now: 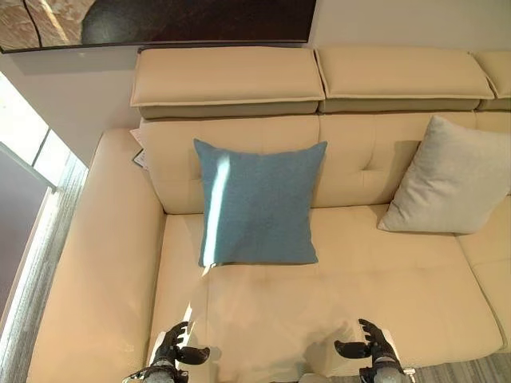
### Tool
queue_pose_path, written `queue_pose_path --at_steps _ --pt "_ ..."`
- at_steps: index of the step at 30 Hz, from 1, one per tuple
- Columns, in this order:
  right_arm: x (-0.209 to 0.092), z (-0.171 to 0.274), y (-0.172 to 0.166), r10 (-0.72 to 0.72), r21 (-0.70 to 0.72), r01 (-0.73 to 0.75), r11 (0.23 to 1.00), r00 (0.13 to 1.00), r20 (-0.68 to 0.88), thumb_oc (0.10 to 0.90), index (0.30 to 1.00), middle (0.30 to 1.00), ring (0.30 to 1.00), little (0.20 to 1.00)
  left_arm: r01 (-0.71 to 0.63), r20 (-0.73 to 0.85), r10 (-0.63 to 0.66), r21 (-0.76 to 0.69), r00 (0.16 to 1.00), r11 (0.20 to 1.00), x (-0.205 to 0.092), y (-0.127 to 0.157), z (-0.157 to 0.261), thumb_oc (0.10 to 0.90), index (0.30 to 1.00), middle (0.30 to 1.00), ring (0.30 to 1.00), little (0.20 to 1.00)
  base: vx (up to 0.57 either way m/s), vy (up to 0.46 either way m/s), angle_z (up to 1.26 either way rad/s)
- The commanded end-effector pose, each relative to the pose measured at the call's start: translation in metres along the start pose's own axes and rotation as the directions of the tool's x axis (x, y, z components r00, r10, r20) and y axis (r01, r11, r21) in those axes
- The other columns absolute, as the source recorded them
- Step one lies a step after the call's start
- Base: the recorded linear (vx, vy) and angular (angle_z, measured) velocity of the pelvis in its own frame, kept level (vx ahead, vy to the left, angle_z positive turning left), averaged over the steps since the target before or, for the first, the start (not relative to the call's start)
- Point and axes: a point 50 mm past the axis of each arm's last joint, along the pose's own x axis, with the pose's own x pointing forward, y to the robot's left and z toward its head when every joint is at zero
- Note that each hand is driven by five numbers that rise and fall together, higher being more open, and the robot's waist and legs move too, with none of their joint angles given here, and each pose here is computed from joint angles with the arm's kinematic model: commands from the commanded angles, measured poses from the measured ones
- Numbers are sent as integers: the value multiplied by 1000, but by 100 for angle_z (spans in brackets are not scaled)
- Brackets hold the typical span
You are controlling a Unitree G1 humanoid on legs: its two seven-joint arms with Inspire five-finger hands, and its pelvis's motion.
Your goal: Pick up all the scattered cushions and arrange them neatly on the sofa.
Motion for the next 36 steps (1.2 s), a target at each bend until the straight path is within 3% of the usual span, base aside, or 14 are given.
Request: queue_pose_path --at_steps 1,3,10,20,29,36 --pt "3 6 -13 -48 -24 49 998 998 38 800 900 900 900 900 -53 36 53 -1 998 999 3 12 7 800 900 900 900 900 0 0 -34" --pt "0 -6 -6 -25 -6 25 1000 1000 -12 800 900 900 900 900 -58 -26 58 16 998 998 2 16 -6 800 900 900 900 900 -237 -2 -6" --pt "4 10 -8 -26 -21 27 999 999 46 800 900 900 900 900 -88 -43 87 -20 995 996 2 20 -9 800 900 900 900 900 -196 -130 -13" --pt "4 1 -23 -84 -7 85 996 996 16 800 900 900 900 900 -45 32 46 -32 998 998 7 4 17 800 900 900 900 900 -250 -82 10" --pt "2 -13 -21 -78 -7 78 997 996 -47 800 900 900 900 900 1 34 0 -41 999 999 4 -10 15 800 900 900 900 900 -161 105 12" --pt "5 -6 -14 -62 -45 60 997 997 -48 800 900 900 900 900 -10 51 10 2 999 1000 7 -5 22 800 900 900 900 900 -156 185 -3"
